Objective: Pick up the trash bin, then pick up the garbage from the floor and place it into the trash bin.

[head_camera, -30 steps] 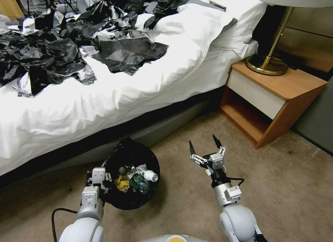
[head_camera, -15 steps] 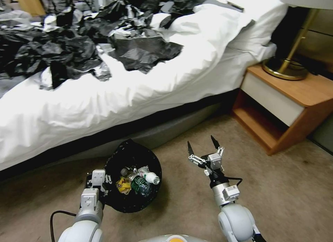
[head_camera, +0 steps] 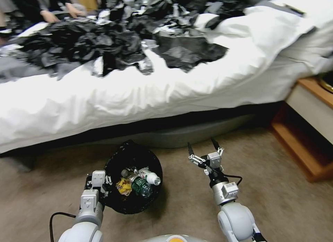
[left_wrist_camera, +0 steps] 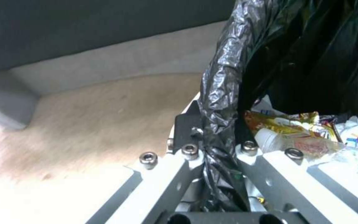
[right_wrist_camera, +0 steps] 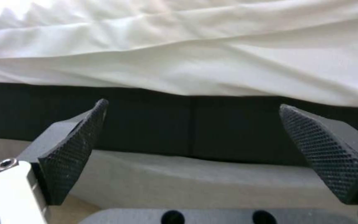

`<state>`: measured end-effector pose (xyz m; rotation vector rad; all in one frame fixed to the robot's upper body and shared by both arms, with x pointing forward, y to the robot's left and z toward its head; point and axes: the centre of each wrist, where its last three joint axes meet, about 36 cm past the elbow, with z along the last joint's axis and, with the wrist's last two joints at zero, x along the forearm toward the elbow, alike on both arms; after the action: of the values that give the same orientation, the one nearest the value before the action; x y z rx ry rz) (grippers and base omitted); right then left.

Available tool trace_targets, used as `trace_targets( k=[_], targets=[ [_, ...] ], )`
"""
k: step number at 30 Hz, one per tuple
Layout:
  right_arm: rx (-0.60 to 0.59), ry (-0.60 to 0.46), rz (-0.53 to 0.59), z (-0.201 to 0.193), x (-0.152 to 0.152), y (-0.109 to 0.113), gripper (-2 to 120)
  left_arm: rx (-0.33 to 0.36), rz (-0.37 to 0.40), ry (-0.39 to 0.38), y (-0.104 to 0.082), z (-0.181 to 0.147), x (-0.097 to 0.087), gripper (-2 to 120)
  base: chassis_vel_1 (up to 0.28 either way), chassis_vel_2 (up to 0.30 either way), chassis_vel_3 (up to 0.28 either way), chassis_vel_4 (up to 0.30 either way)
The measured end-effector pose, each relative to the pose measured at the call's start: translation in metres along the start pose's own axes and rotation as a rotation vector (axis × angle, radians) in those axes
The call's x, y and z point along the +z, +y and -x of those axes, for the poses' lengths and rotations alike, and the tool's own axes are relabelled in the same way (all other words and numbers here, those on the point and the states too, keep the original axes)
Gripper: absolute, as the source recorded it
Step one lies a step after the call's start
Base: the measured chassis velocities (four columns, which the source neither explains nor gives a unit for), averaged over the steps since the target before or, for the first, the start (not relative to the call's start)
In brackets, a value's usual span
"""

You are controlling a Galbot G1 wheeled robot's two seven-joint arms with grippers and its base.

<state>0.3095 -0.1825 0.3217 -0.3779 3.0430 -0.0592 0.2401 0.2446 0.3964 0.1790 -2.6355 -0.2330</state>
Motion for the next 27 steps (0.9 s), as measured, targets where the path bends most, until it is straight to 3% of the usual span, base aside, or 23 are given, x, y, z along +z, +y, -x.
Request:
trace_targets(
  k=[27],
  targets=[
    [-0.031,0.012,-0.006,0.0026,-0.0004,0.004,100,-0.003,0.01,-0.006,0.0035,0.0017,-0.0012,0,0.13,0.125,0.127,0.128]
  ],
)
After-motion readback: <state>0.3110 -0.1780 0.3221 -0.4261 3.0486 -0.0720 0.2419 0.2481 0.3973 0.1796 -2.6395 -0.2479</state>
